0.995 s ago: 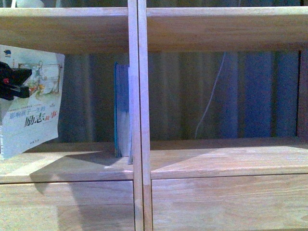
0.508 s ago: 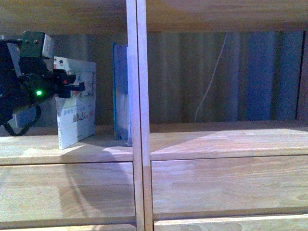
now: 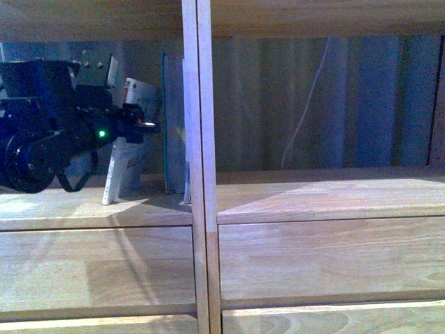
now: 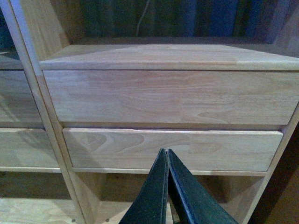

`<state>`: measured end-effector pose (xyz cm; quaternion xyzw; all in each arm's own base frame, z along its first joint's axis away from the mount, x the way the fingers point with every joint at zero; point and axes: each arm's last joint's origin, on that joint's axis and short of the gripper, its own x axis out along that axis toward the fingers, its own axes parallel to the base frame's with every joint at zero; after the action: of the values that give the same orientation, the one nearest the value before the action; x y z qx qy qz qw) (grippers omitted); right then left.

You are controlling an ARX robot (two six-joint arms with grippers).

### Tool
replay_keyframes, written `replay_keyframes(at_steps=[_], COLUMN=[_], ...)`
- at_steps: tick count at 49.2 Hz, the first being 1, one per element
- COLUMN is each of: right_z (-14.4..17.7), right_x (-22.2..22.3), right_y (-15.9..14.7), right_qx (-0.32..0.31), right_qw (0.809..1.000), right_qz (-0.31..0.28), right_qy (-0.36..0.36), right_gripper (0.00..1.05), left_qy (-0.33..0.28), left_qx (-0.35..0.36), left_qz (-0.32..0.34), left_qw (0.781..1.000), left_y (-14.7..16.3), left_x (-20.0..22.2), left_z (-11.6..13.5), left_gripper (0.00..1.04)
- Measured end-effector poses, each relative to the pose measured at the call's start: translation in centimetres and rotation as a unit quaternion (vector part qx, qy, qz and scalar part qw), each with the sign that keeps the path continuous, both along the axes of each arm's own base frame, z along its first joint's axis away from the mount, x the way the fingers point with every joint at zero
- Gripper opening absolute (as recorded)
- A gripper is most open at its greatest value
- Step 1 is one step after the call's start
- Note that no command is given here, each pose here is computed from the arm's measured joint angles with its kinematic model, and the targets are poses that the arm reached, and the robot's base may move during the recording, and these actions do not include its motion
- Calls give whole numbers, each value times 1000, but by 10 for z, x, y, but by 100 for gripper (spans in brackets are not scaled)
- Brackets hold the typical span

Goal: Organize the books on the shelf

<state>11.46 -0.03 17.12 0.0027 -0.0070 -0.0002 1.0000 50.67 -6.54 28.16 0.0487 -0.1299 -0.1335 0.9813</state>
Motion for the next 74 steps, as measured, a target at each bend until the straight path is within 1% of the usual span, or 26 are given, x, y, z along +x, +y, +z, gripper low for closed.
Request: replay_keyframes(at_steps=[6, 10, 14, 18, 20, 24, 27, 40, 50, 59, 67, 69, 74], right_z=[0, 0, 0, -1, -1, -5, -4, -3, -3, -3, -3, -3, -3], right_x=[-2, -3, -5, -6, -9, -14, -17, -17, -17, -17, -17, -17, -17], right_y=[0, 0, 0, 0, 0, 0, 0, 0, 0, 0, 0, 0, 0], right_qx=[0, 0, 0, 0, 0, 0, 0, 0, 0, 0, 0, 0, 0], right_qw=[1000, 1000, 1000, 1000, 1000, 1000, 1000, 1000, 1000, 1000, 1000, 1000, 1000], right_qz=[0, 0, 0, 0, 0, 0, 1, -1, -1, -1, -1, -1, -1], right_qy=[0, 0, 0, 0, 3, 18, 6, 2, 2, 2, 2, 2, 2], right_gripper=[3, 3, 3, 3, 3, 3, 3, 3, 3, 3, 3, 3, 3], left_qy=[14, 19, 26, 35, 38, 43, 47, 56, 66, 69, 51, 39, 33], left_qx=[6, 9, 10, 11, 12, 11, 10, -28, -45, -32, -10, -7, -2], left_qz=[-6, -8, -6, -6, -6, -6, -5, 11, 44, 75, 99, 107, 127], left_qw=[1000, 1000, 1000, 999, 999, 999, 999, 998, 996, 994, 994, 993, 991], left_y=[-7, -10, -11, -10, -10, -9, -7, -1, 0, -6, -14, -14, -10], left_x=[2, 1, -1, -3, -5, -9, -13, -45, -88, -135, -198, -217, -255], left_z=[-13, -17, -24, -30, -33, -36, -36, -24, -12, -8, 6, 10, 14], left_gripper=[53, 64, 81, 95, 99, 97, 97, 97, 97, 97, 97, 97, 97])
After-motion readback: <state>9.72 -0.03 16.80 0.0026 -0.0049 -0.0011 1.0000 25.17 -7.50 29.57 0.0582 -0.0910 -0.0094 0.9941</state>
